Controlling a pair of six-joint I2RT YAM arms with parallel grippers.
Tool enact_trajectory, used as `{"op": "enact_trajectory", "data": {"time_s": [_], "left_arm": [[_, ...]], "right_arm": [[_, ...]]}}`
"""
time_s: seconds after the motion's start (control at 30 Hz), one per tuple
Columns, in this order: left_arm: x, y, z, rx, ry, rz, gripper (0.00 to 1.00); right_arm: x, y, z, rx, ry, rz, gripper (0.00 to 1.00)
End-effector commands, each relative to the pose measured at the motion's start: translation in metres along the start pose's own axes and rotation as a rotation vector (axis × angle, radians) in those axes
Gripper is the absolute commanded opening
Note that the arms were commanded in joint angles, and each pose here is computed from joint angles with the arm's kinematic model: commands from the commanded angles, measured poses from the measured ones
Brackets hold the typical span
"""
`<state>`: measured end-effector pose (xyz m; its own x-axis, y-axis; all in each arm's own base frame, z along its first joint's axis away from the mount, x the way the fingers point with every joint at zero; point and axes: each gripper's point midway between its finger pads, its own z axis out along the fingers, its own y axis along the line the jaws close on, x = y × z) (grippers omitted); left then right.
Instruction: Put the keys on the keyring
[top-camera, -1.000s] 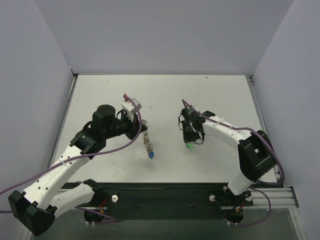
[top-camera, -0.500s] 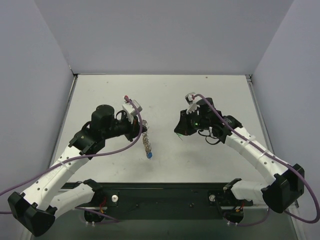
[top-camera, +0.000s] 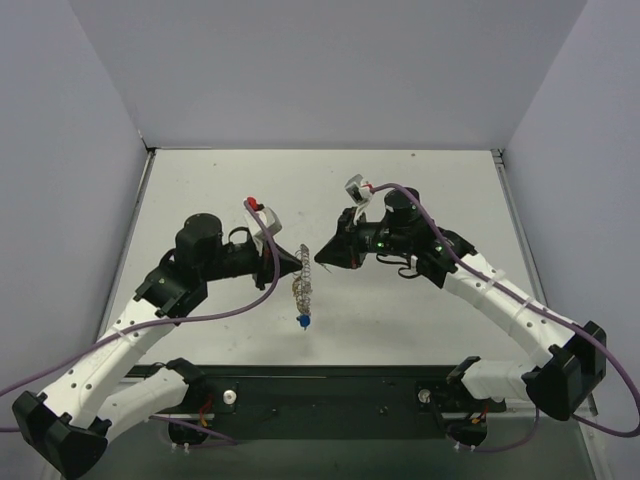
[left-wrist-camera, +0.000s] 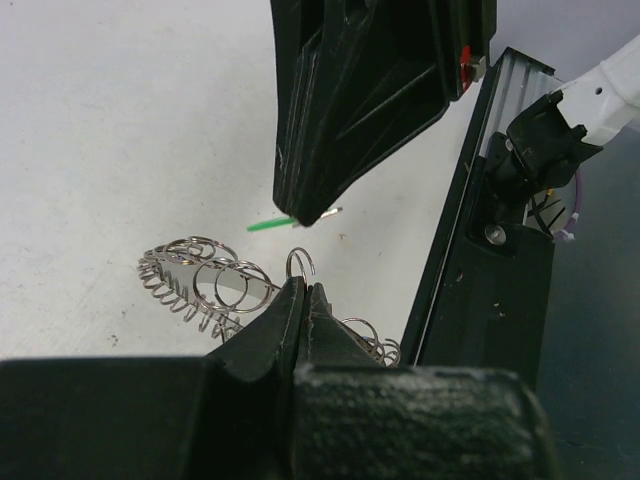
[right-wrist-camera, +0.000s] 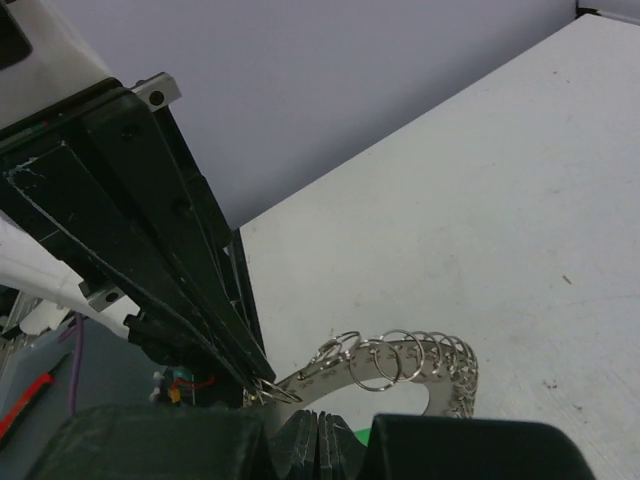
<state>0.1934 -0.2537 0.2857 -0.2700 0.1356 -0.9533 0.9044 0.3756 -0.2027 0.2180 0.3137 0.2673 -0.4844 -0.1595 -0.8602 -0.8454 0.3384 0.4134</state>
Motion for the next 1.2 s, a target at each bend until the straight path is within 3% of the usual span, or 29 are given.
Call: {"op": "enact_trajectory", "data": {"time_s": [0.0, 0.43, 1.17], "left_arm": [[-0.025, -0.001, 0.001, 0.01, -0.072, 0.032, 0.0], [-0.025, 0.004, 0.004, -0.008, -0.071, -0.001, 0.0], [-0.031, 0.004, 0.005, -0.01, -0.088, -0.015, 0.0]], "right_arm": [[-0.027, 0.03, 0.008, -0.159, -0.052, -0.119, 0.0], [-0.036, 0.041, 0.007, -0.202, -0.104, -0.119, 0.0], [-0.024, 0.036, 0.022, -0.175, -0.061, -0.109, 0.0]]}}
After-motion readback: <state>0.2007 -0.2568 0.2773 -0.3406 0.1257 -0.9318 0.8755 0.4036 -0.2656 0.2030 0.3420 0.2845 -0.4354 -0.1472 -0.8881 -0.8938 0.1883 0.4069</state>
